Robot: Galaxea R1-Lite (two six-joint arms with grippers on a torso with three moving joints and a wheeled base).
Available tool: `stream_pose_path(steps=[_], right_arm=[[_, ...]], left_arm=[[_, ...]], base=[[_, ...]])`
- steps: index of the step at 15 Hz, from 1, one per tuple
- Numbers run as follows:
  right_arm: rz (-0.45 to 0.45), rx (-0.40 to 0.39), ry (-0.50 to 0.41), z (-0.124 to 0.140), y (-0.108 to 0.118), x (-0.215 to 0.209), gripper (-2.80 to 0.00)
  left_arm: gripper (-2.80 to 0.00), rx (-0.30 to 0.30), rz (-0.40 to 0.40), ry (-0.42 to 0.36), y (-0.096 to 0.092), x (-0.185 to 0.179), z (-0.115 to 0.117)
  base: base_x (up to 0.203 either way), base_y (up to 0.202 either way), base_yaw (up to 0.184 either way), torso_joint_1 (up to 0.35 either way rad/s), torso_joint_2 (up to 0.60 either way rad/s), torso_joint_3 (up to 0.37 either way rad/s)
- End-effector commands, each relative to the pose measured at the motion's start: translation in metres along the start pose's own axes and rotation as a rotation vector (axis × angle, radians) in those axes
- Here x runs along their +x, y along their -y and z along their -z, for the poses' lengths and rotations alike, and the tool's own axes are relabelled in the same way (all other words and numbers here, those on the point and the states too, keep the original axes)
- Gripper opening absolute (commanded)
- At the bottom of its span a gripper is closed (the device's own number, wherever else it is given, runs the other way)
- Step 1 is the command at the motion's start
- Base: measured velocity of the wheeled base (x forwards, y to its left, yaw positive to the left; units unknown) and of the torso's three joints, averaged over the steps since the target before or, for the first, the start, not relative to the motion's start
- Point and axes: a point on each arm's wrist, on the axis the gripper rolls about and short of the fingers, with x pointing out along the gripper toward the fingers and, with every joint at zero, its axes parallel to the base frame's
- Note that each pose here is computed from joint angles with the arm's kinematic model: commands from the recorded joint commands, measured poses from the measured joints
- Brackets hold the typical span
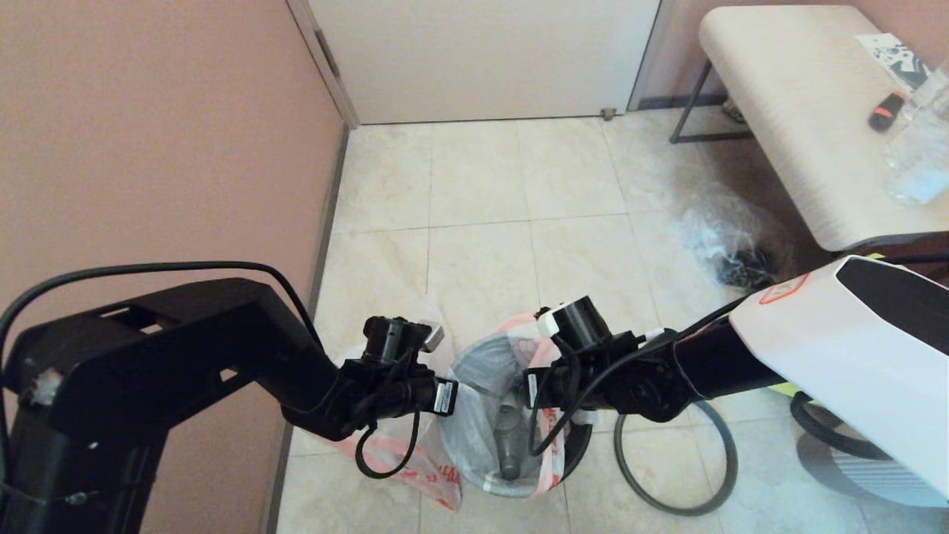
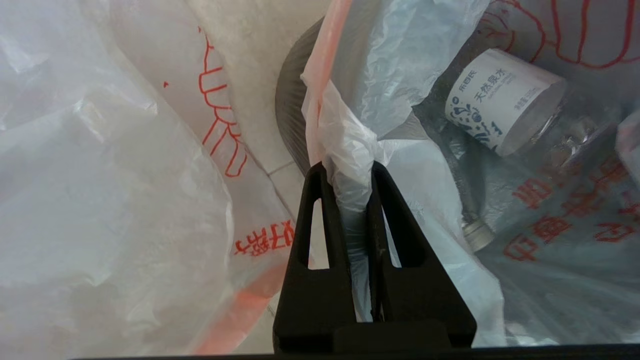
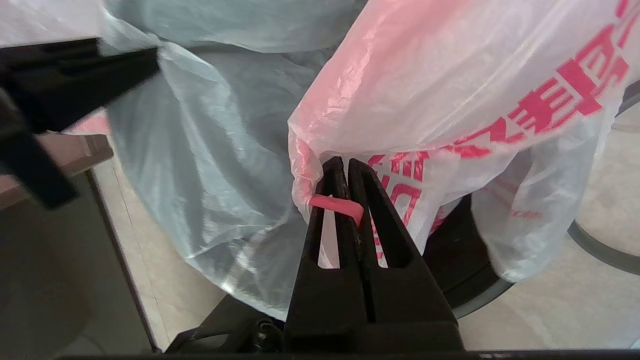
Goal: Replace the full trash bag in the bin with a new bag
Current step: Place the trash bag on the floor
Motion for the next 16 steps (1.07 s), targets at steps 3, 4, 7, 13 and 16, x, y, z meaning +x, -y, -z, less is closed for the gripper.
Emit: stream_pose_path(steps=[3,4,7,13,16], right_arm=[[-0.029,0.001,0.033,-0.009,-0.006,-0.015,-2.8],[-0.036,0.0,0.04,-0.011,-0.008,-0.02,-2.8],[-0.065,-0.009,0.065,-0.016,-0.017,-0.037,-2.8],[-0.146,-0.044,0.102,-0.021,-0.045,-0.087,-2.8],[-0.175,-0.057,0.107,-0.018,-0.055,-0.097,-2.8]], left_arm=[[-2.8,0.018,-0.016,-0.014,0.008,0.016,0.015],[-2.8,0.023,-0.017,-0.014,0.011,0.019,0.016],[-2.8,0.03,-0.039,-0.002,0.013,0.024,0.019],[-2.8,0.038,-0.082,0.015,0.017,0.024,0.019],[-2.8,0.035,-0.091,0.031,0.016,0.024,0.017]], base=[[0.0,0.0,0.0,0.0,0.0,0.0],[0.0,0.0,0.0,0.0,0.0,0.0],[0.0,0.0,0.0,0.0,0.0,0.0],[0.0,0.0,0.0,0.0,0.0,0.0],[0.0,0.0,0.0,0.0,0.0,0.0]])
